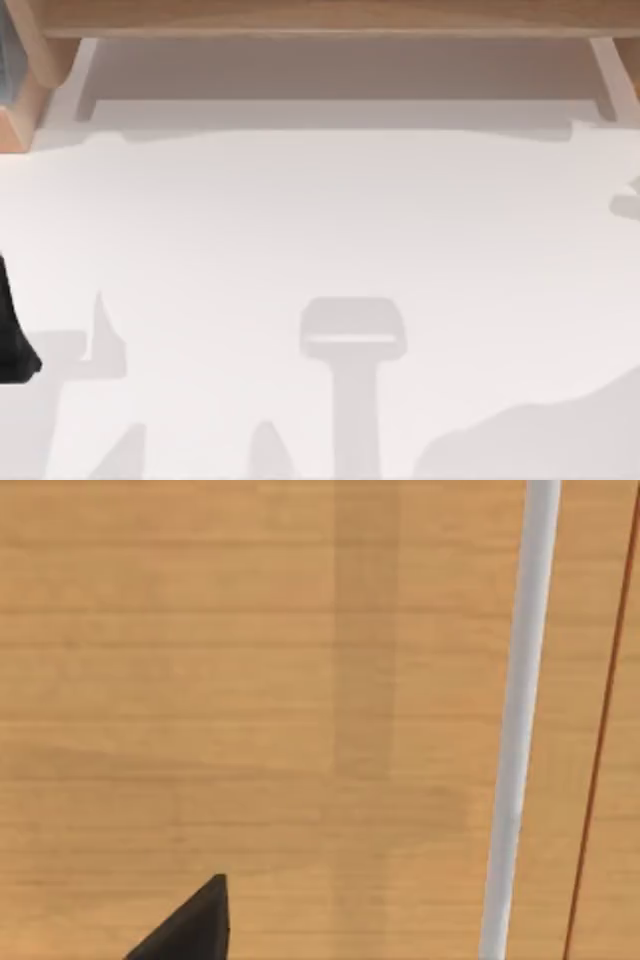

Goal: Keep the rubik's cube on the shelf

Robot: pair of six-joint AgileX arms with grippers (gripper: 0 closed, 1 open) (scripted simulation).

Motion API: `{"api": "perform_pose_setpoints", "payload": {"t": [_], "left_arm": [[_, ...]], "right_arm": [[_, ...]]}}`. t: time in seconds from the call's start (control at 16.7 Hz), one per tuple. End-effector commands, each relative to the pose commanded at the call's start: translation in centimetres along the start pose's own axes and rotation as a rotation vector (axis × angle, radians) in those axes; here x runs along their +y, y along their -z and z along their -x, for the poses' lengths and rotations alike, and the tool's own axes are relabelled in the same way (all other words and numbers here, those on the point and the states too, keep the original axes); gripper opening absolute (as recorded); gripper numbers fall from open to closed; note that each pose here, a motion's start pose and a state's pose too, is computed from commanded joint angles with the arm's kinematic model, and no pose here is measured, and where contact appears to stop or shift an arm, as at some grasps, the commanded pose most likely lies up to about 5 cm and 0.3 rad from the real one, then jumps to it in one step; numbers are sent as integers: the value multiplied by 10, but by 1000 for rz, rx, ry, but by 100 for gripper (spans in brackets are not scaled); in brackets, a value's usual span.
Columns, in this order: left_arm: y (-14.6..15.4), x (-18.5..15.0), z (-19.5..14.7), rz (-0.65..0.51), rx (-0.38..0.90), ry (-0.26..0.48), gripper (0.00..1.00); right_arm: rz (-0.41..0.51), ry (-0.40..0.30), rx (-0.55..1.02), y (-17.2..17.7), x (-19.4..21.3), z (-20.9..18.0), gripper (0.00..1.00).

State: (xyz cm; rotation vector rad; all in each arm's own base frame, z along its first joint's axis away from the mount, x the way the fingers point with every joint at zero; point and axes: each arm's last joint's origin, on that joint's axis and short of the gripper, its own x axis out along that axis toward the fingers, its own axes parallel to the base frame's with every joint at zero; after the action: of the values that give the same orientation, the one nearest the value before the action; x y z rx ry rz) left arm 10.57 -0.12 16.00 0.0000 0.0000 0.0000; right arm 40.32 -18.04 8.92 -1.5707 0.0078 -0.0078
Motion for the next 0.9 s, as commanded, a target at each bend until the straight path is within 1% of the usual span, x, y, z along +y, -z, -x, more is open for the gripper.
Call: {"api": "perform_pose_setpoints", "payload": {"t": [0.24,0.6,0.84,0.9], "left_arm": [[0,0,0,0,0,0,100],[0,0,0,0,0,0,100],[0,0,0,0,0,0,100],[0,0,0,0,0,0,100]], "right_arm": [[-3,-4,-3,-2,0,-1,100],[0,0,0,0,0,-23,100],[0,0,0,0,0,-25,100],[0,0,0,0,0,-25,92]]}}
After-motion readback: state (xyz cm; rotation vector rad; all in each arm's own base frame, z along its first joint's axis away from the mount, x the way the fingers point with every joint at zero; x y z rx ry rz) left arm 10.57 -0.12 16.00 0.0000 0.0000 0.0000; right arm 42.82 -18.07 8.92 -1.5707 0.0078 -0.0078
